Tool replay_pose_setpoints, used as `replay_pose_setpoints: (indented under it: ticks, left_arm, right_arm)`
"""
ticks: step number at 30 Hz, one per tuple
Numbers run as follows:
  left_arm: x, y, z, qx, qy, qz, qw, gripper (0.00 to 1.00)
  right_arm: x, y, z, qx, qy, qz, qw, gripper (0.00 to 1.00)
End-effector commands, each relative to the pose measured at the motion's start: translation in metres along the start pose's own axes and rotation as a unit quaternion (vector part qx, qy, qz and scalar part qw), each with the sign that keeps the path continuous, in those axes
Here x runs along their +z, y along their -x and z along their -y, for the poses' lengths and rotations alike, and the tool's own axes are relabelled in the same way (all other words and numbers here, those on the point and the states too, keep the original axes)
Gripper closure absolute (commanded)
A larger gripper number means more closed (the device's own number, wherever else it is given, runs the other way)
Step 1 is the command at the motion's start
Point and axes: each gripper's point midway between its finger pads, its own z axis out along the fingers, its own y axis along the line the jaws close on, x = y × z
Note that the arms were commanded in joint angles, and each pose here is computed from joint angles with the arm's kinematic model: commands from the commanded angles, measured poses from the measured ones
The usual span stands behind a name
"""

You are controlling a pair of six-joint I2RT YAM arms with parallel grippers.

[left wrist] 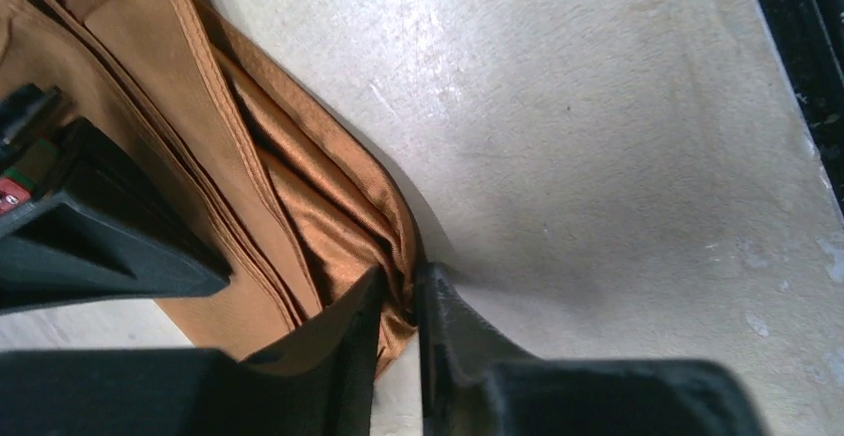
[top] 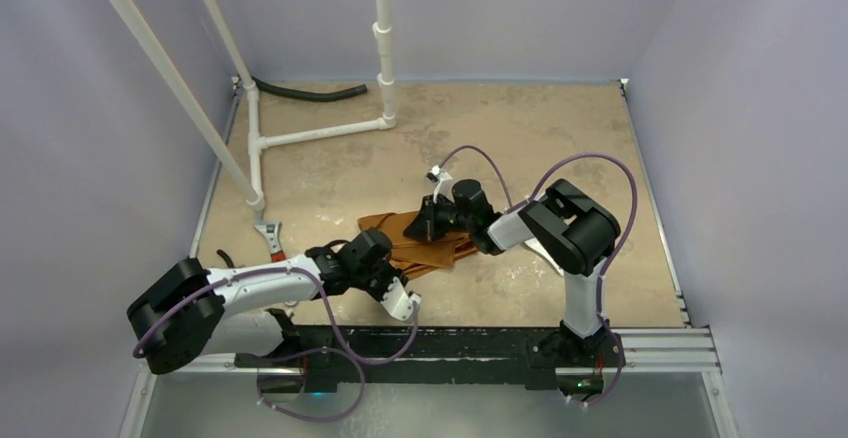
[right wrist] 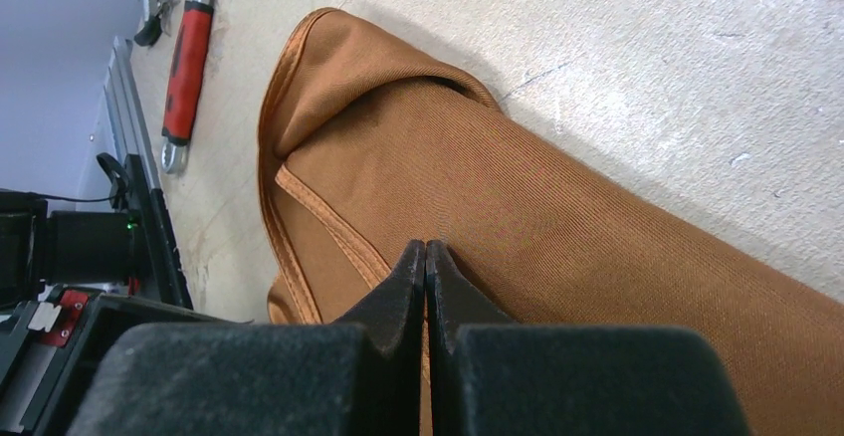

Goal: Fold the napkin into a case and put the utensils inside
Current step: Grasp the top corner of the smaller rectangle folded napkin from the folded napkin.

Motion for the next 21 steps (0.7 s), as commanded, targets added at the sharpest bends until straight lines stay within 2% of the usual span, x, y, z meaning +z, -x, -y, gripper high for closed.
replay_pose_setpoints:
  ticks: [1, 3, 12, 17, 21]
  left_arm:
    - [-0.003, -0.009, -0.001, -0.034, 0.011, -0.029, 0.999, 0.91]
    - [-0.009, -0.008, -0.006, -0.046, 0.022, -0.03, 0.998, 1.0]
    - [-0.027, 0.001, -0.03, -0.075, 0.069, -0.023, 0.995, 1.0]
    - [-0.044, 0.014, -0.054, -0.096, 0.104, -0.007, 0.99, 1.0]
    - [-0.046, 0.014, -0.038, -0.092, 0.087, -0.002, 0.992, 1.0]
  right_arm:
    - [-0.001, -0.013, 0.014, -0.005, -0.022, -0.001, 1.0, 1.0]
    - [-0.001, -0.013, 0.015, -0.007, -0.025, -0.001, 1.0, 1.0]
    - [-0.002, -0.008, 0.015, -0.02, -0.029, 0.004, 0.999, 1.0]
    - [-0.015, 0.008, 0.001, -0.061, -0.026, 0.035, 0.997, 1.0]
    - [-0.022, 0.03, -0.012, -0.099, -0.018, 0.071, 0.992, 0.96]
